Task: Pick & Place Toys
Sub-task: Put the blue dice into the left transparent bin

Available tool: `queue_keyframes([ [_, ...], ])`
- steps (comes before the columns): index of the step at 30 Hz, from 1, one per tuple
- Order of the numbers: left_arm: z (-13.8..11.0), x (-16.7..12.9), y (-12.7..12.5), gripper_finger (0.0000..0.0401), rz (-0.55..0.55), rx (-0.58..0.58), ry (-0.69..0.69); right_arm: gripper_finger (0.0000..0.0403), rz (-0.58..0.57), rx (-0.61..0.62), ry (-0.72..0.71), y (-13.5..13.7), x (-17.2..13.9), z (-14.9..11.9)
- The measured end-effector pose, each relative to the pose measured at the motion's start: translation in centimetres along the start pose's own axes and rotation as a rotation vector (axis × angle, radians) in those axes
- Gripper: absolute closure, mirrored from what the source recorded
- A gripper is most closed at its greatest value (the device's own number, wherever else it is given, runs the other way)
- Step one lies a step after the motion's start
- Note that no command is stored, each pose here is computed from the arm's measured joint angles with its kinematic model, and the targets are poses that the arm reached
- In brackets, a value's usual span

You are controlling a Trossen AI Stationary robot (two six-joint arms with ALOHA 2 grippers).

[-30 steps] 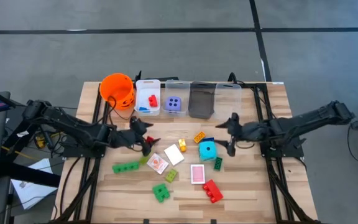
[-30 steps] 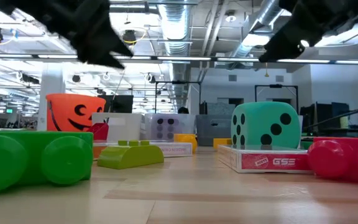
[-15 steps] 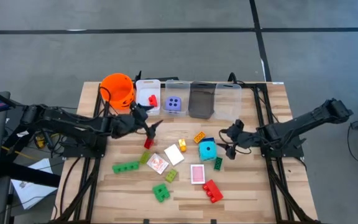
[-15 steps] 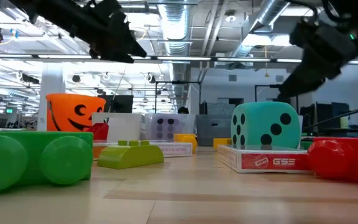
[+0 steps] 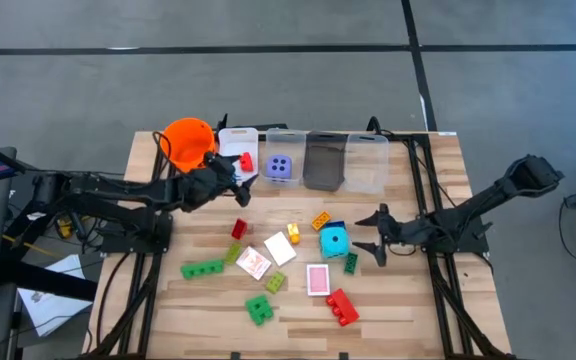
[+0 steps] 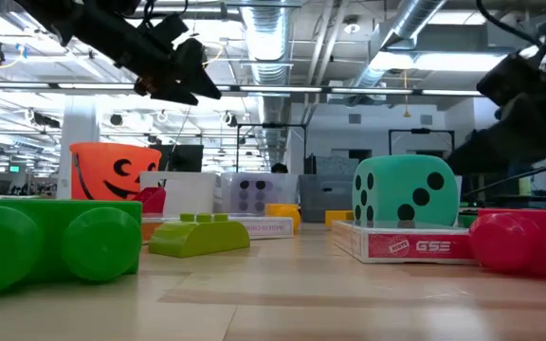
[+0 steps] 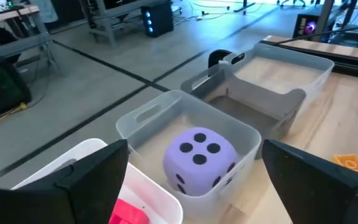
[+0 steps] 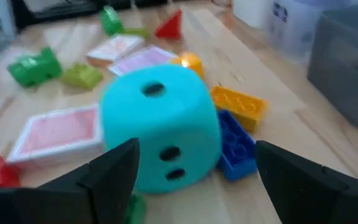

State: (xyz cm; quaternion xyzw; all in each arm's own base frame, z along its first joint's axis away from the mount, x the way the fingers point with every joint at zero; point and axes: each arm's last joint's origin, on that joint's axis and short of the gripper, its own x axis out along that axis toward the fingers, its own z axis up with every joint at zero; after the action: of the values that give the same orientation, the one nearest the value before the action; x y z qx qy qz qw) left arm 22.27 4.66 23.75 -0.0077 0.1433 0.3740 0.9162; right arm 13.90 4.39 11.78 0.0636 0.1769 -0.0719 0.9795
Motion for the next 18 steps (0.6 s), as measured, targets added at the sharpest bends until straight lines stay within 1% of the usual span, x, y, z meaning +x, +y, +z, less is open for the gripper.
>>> queue_keyframes([
  [3,0.0,0.2,0.1,0.0038,-0.042,-0.017,0.007,0.0092,0.013,-0.046,0.011,0.1,0.0,-0.2],
  [7,-0.1,0.2,0.0,0.0041,-0.092,-0.043,0.012,0.0092,0.019,-0.053,0.010,0.1,0.0,-0.1],
  [11,-0.9,0.2,0.0,0.0043,-0.123,-0.039,0.026,0.0092,0.057,-0.055,0.022,0.2,0.0,-0.2],
  [14,-1.5,0.2,0.0,0.0043,-0.138,-0.032,0.040,0.0092,0.060,-0.059,0.022,0.2,0.0,-0.2],
  [18,-2.1,0.2,-0.1,0.0043,-0.201,-0.055,0.021,0.0092,0.059,-0.087,0.021,0.2,0.0,-0.2],
])
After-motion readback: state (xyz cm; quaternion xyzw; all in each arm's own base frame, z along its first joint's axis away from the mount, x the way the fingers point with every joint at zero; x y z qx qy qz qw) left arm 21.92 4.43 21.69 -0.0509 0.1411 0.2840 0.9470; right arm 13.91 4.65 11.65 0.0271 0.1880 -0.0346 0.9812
